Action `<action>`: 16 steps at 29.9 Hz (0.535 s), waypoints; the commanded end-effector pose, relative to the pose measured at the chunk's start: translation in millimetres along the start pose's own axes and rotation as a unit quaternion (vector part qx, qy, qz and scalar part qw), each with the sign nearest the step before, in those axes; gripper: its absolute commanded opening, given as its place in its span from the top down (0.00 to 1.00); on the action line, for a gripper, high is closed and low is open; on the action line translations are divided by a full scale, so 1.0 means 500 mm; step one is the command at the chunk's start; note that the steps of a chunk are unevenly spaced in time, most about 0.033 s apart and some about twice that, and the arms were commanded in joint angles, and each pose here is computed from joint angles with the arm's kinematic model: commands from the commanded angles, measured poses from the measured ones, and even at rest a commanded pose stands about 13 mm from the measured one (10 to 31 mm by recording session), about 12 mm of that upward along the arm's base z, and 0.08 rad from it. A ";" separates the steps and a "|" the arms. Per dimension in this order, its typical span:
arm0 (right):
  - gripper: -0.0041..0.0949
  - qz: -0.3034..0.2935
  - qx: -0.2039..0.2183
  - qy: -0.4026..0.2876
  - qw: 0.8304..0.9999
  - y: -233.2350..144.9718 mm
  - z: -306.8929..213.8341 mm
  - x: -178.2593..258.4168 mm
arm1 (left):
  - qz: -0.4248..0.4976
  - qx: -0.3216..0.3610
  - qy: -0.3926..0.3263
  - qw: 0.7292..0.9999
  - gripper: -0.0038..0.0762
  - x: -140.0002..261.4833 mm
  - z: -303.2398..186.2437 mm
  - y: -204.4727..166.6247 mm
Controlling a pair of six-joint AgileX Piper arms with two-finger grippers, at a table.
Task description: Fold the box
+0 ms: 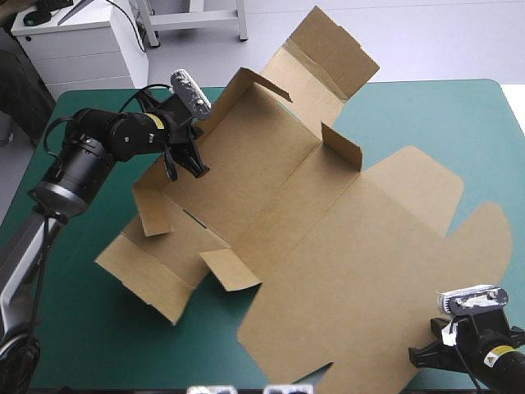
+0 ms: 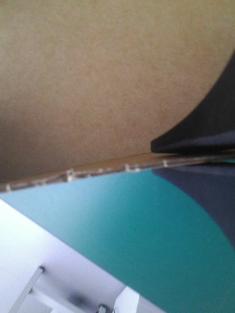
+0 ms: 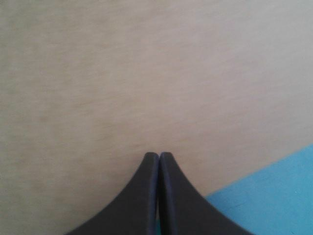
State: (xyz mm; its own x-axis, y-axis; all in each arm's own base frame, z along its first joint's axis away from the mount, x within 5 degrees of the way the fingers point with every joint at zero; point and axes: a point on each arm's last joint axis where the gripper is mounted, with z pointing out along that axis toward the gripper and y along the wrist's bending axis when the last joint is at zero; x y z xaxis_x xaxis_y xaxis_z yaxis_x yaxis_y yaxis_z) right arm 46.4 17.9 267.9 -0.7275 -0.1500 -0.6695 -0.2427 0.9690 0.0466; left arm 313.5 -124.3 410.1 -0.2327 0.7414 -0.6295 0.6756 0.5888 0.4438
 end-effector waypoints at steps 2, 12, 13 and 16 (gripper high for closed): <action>0.98 -0.001 -0.001 -0.036 0.999 0.001 -0.011 -0.022 | 0.053 -0.099 -0.062 0.992 0.96 -0.029 -0.121 0.027; 0.98 0.007 -0.015 -0.043 0.999 0.006 -0.011 -0.024 | 0.178 -0.096 -0.098 0.974 0.96 -0.069 -0.160 -0.024; 0.98 0.007 -0.015 -0.043 0.999 0.006 -0.011 -0.024 | 0.198 -0.096 -0.100 0.970 0.96 -0.078 -0.161 -0.036; 0.98 0.007 -0.015 -0.043 0.999 0.006 -0.011 -0.024 | 0.256 -0.099 -0.105 0.956 0.96 -0.104 -0.167 -0.077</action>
State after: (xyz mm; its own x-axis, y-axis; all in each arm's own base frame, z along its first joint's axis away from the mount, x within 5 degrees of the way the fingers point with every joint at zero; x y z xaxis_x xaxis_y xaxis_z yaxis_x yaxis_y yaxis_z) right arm 46.7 20.6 269.0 -0.7223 -0.1317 -0.6790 -0.2491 0.9654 0.0777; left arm 262.8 -147.7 448.0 0.1157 0.9011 -0.4179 0.6320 0.2578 0.7308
